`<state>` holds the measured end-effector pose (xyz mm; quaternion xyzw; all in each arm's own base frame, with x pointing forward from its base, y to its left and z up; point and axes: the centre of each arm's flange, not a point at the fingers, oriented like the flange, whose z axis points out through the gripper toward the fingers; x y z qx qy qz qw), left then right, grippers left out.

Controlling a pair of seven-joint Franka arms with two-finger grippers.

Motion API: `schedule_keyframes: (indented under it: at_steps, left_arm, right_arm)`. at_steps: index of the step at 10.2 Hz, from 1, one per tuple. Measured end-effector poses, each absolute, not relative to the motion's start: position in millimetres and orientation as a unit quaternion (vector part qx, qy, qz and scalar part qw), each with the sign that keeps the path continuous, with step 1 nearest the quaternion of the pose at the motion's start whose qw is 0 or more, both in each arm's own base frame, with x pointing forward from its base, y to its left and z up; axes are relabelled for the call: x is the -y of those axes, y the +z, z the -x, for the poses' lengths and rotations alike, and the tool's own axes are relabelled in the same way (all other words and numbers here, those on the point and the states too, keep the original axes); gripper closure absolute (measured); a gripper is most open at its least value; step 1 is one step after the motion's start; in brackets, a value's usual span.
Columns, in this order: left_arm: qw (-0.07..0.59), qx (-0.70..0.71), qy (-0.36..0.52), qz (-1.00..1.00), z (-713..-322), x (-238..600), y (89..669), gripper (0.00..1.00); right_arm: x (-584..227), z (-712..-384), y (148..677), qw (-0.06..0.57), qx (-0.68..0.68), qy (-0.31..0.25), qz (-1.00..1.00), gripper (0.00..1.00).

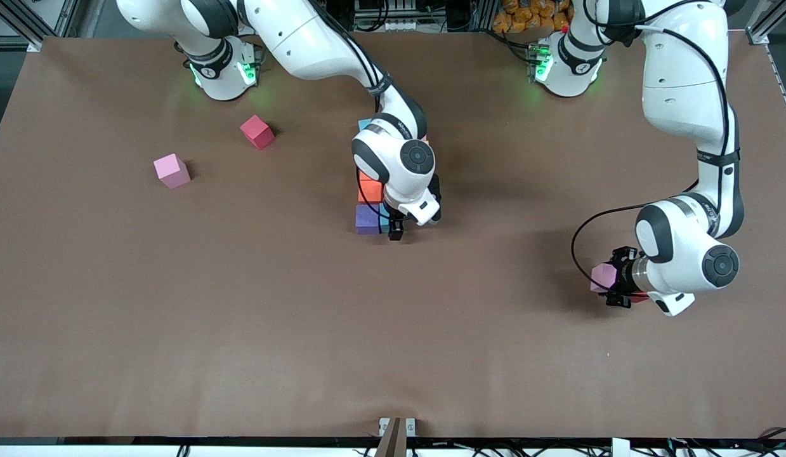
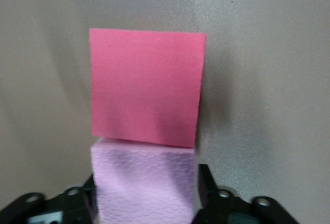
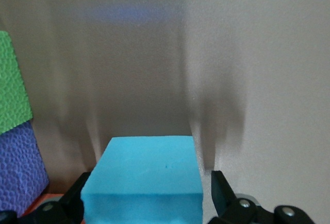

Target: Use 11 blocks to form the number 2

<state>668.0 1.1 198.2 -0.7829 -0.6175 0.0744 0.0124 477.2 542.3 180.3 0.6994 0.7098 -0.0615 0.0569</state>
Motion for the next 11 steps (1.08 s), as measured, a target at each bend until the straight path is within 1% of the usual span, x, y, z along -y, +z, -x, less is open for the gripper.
schedule_keyframes:
  at_steps: [1, 2, 4, 7, 9, 11]
  left_arm:
    - [0.01, 0.603, 0.073, 0.795, -669, 3, 199, 0.41]
    - [0.007, 0.59, 0.071, 0.804, -671, 10, 201, 0.41]
    - [-0.005, 0.572, 0.062, 0.818, -680, 37, 213, 0.44]
    - [-0.021, 0.544, 0.047, 0.837, -692, 81, 239, 0.44]
    - [-0.029, 0.54, 0.051, 0.839, -699, 90, 265, 0.44]
    - [-0.033, 0.538, 0.051, 0.841, -701, 99, 276, 0.44]
  right_arm:
    - [-542, -477, 180, 0.057, -0.71, -0.062, -0.699, 0.0]
    - [-542, -477, 180, 0.057, -0.71, -0.061, -0.699, 0.0]
    - [-543, -478, 181, 0.057, -0.71, -0.06, -0.7, 0.0]
    - [-543, -478, 184, 0.058, -0.709, -0.065, -0.699, 0.0]
    - [-543, -478, 188, 0.058, -0.709, -0.066, -0.7, 0.0]
    - [-543, -477, 195, 0.057, -0.709, -0.069, -0.7, 0.0]
